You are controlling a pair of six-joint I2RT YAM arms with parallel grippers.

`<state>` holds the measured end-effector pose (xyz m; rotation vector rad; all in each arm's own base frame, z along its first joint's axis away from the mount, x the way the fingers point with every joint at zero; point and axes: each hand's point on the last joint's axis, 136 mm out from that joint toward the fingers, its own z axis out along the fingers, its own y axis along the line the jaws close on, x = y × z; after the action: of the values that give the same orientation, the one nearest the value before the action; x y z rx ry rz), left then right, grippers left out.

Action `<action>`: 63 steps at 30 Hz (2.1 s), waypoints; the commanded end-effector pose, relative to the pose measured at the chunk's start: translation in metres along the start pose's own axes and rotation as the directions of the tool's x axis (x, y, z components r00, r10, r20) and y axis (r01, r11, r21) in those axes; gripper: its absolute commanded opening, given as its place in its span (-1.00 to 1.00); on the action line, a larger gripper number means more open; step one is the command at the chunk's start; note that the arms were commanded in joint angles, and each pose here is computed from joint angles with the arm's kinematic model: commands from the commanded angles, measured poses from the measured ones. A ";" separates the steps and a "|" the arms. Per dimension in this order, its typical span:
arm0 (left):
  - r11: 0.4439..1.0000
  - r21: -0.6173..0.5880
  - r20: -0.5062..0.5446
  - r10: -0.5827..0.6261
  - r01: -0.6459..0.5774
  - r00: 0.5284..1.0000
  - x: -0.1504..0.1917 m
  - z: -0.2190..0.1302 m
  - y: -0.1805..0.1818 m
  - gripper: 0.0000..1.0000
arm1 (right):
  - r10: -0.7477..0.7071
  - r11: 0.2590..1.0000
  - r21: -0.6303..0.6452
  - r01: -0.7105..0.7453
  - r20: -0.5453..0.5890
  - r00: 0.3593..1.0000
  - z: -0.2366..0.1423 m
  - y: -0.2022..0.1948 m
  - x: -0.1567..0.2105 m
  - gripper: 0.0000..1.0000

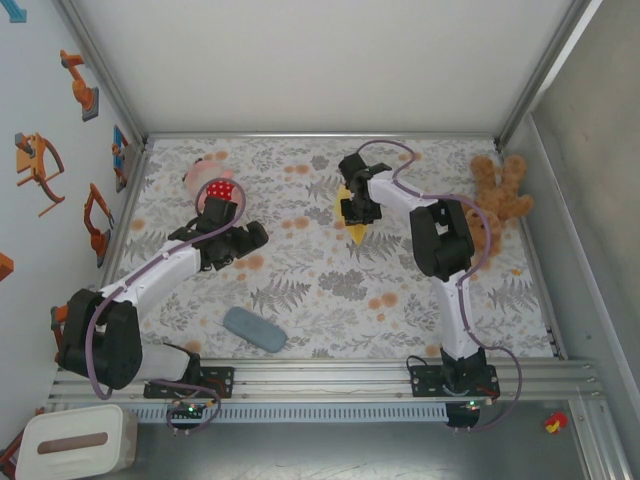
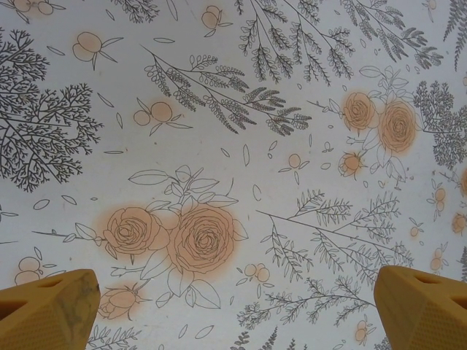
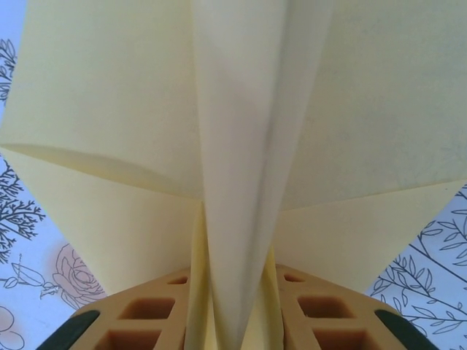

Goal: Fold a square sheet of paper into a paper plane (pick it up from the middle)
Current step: Move the paper plane to the center of the table, then reset both arms

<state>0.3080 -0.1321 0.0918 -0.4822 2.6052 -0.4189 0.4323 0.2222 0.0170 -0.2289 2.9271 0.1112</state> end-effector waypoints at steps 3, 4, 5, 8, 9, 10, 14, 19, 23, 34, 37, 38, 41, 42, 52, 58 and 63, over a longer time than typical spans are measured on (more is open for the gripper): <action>1.000 -0.001 -0.023 0.011 -0.011 1.000 0.005 0.004 0.003 0.92 | 0.003 0.997 0.083 0.000 -0.040 0.999 0.026 -0.019 0.011 -0.36; 1.000 -0.002 -0.022 0.010 -0.010 1.000 0.005 0.004 0.003 0.93 | 0.003 0.996 0.089 0.000 -0.039 0.999 0.027 -0.020 0.011 -0.36; 1.000 -0.002 -0.022 0.011 -0.011 1.000 0.005 0.004 0.003 0.93 | 0.001 0.996 0.094 0.002 -0.040 0.999 0.029 -0.020 0.010 -0.36; 1.000 0.002 -0.015 0.009 -0.009 1.000 0.002 0.002 0.001 0.93 | 0.003 0.995 0.098 0.001 -0.040 0.999 0.033 -0.020 0.008 -0.36; 1.000 0.001 -0.015 0.009 -0.009 1.000 0.003 0.002 0.001 0.93 | 0.006 0.995 0.100 -0.002 -0.040 0.999 0.033 -0.020 0.008 -0.36; 1.000 0.004 -0.015 0.011 -0.011 1.000 0.002 0.002 0.000 0.93 | 0.008 0.995 0.100 -0.004 -0.040 0.999 0.034 -0.020 0.008 -0.36; 1.000 0.008 -0.002 0.010 -0.010 1.000 -0.002 -0.004 -0.002 0.93 | 0.022 0.996 0.084 -0.021 -0.008 1.000 0.019 -0.017 0.000 -0.36; 0.999 0.021 0.065 0.026 -0.027 0.998 -0.021 -0.025 -0.012 0.92 | 0.033 0.998 0.048 -0.038 0.100 0.994 -0.030 -0.011 -0.019 -0.34; 0.999 0.023 0.168 0.037 -0.042 0.985 -0.043 -0.048 -0.018 0.93 | 0.052 0.998 0.014 -0.057 0.223 0.973 -0.084 -0.009 -0.035 -0.21; 0.987 -0.160 0.461 0.080 -0.006 0.884 -0.088 -0.099 0.028 0.92 | 0.103 0.976 0.096 -0.194 0.579 0.808 -0.209 -0.068 -0.011 0.09; 0.981 -0.196 0.535 0.106 0.001 0.838 -0.094 -0.105 0.043 0.92 | 0.113 0.946 0.154 -0.285 0.666 0.737 -0.229 -0.103 0.013 0.30; 0.977 -0.212 0.559 0.115 0.007 0.821 -0.096 -0.107 0.049 0.92 | 0.114 0.930 0.181 -0.320 0.686 0.719 -0.233 -0.116 0.024 0.39; 0.961 -0.274 0.603 0.141 0.038 0.785 -0.096 -0.110 0.070 0.92 | 0.094 0.885 0.248 -0.394 0.733 0.674 -0.239 -0.149 0.049 0.46; 0.956 -0.290 0.609 0.144 0.050 0.780 -0.096 -0.111 0.077 0.92 | 0.093 0.865 0.272 -0.423 0.740 0.666 -0.237 -0.161 0.059 0.46; 0.901 -0.433 0.654 0.309 0.007 0.690 -0.094 -0.099 0.114 0.92 | 0.127 0.718 0.322 -0.617 0.811 0.571 -0.207 -0.242 0.121 0.49; 0.920 -0.385 0.671 0.329 -0.067 0.664 -0.102 -0.082 0.107 0.92 | 0.063 0.753 0.327 -0.571 0.828 0.558 -0.168 -0.246 0.122 0.52; 0.935 -0.329 0.688 0.332 -0.130 0.646 -0.108 -0.067 0.104 0.92 | 0.016 0.807 0.293 -0.513 0.857 0.515 -0.152 -0.238 0.108 0.52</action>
<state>0.3269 0.0258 0.1440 -0.3673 1.9286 0.2584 0.3129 -0.0474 0.0987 0.3356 2.0432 -0.5040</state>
